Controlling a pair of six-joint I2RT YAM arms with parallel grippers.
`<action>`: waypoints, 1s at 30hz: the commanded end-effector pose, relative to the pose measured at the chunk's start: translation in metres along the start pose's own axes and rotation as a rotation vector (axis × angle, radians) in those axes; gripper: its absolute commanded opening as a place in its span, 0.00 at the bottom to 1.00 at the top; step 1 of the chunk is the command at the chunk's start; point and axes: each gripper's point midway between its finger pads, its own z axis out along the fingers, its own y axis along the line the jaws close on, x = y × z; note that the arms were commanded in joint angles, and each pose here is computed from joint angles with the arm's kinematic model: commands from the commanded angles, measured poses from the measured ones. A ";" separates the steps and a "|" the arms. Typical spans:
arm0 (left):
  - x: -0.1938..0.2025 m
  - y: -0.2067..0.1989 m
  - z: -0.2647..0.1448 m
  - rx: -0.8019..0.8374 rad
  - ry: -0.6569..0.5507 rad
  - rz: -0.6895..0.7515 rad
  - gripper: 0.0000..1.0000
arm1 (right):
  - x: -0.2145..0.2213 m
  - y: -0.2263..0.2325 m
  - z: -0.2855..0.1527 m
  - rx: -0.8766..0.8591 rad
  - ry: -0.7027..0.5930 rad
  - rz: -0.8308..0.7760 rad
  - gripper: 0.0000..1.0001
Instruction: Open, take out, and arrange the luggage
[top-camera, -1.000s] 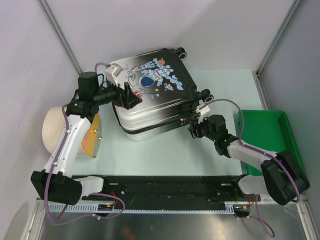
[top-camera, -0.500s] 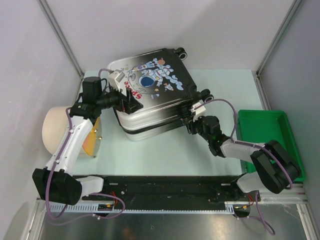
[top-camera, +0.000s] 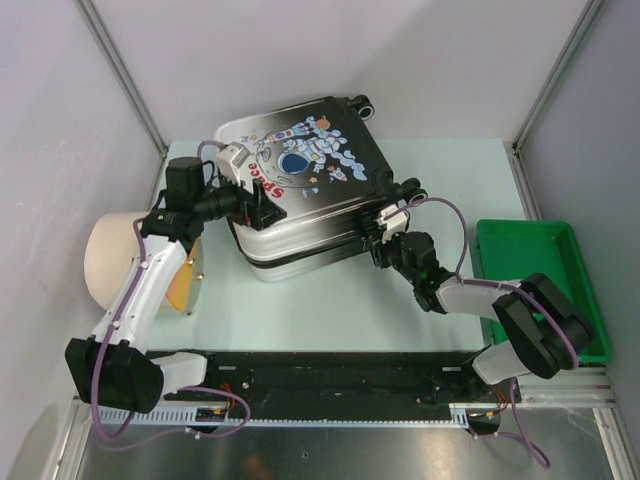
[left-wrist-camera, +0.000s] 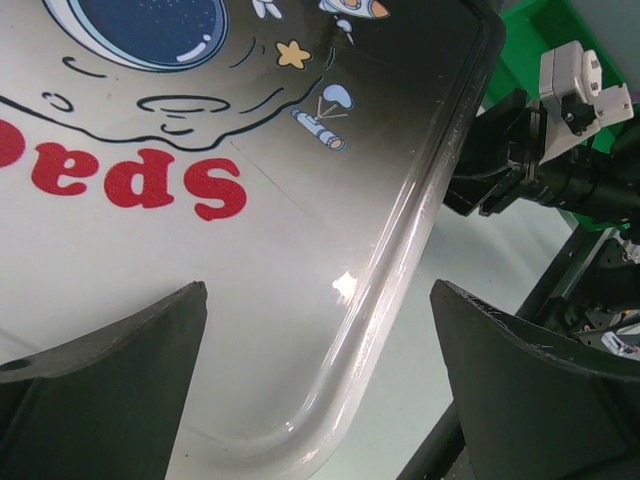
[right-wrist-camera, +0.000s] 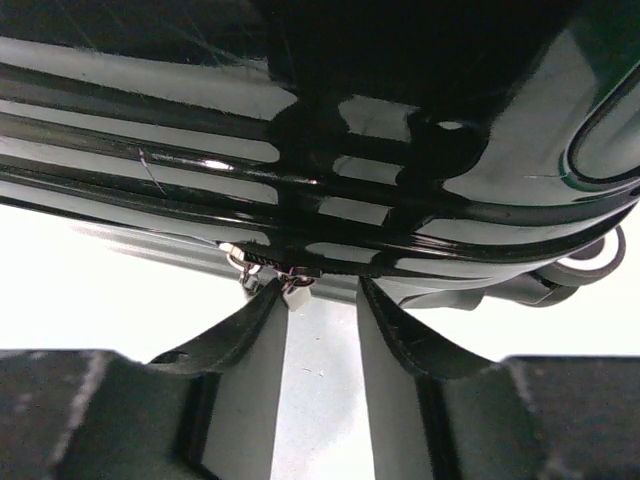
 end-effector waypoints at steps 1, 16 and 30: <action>-0.004 -0.005 -0.001 0.016 -0.018 0.017 0.98 | -0.025 -0.001 0.007 -0.005 -0.071 -0.010 0.30; 0.018 0.052 0.015 -0.180 0.093 0.089 0.97 | -0.051 -0.085 -0.009 0.089 -0.084 -0.013 0.00; 0.028 0.111 0.034 -0.212 0.217 0.080 0.96 | -0.071 -0.147 0.011 -0.111 -0.224 -0.169 0.00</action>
